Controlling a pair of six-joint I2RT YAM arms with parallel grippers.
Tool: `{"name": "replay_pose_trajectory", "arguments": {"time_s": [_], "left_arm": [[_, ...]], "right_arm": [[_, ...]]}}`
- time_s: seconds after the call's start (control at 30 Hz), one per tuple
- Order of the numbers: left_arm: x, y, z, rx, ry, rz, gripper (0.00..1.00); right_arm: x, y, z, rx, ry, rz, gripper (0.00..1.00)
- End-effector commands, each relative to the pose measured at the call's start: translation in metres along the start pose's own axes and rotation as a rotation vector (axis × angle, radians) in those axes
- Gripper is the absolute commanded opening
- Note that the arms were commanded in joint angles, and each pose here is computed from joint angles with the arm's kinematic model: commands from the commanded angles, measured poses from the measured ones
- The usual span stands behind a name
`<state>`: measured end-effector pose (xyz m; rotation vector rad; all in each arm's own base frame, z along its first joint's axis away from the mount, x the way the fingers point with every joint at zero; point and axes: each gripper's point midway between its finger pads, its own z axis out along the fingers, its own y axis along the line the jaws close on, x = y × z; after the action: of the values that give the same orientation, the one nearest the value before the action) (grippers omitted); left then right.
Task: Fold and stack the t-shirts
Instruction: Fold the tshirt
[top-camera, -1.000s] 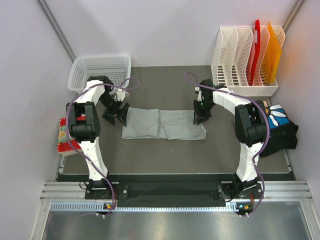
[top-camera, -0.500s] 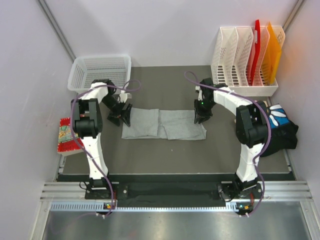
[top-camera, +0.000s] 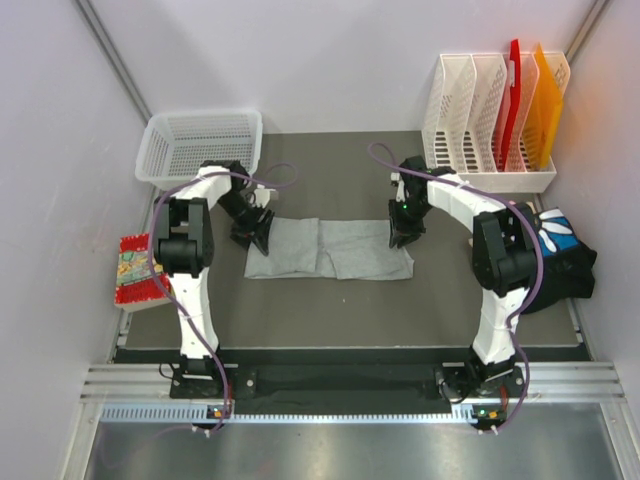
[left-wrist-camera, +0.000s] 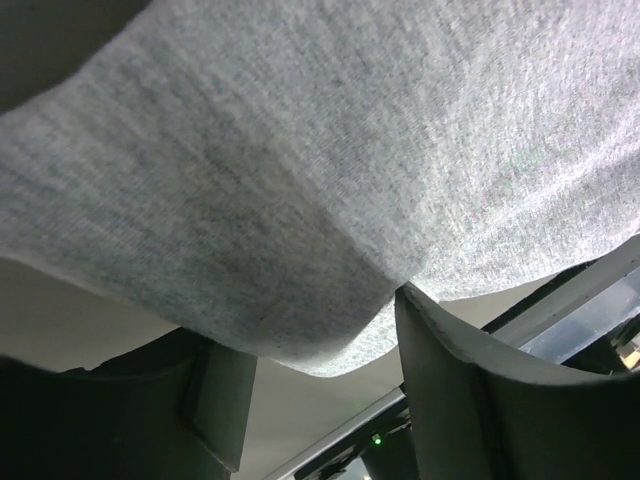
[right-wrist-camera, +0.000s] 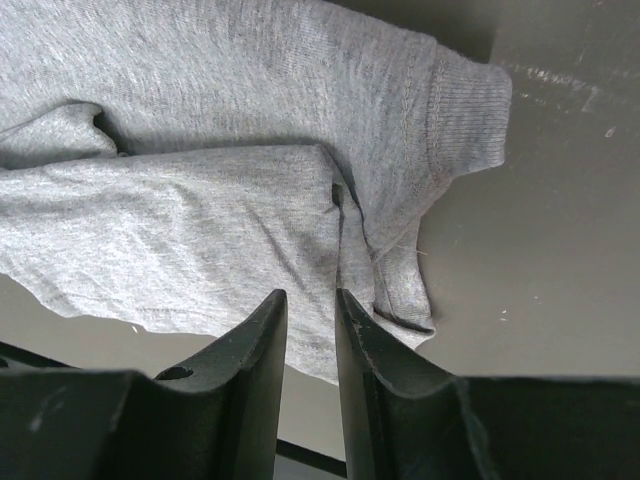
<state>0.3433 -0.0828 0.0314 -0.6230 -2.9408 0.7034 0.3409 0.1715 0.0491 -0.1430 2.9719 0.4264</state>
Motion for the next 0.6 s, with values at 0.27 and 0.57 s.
{"name": "replay_pose_trajectory", "arguments": {"time_s": [0.27, 0.57], "left_arm": [[0.005, -0.004, -0.002, 0.015, -0.012, 0.007, 0.63], [-0.001, -0.014, -0.005, 0.069, -0.022, 0.006, 0.65]], "right_arm": [[-0.013, 0.013, -0.027, -0.021, -0.093, -0.043, 0.26], [-0.007, 0.010, -0.021, -0.021, -0.080, -0.036, 0.25]]}}
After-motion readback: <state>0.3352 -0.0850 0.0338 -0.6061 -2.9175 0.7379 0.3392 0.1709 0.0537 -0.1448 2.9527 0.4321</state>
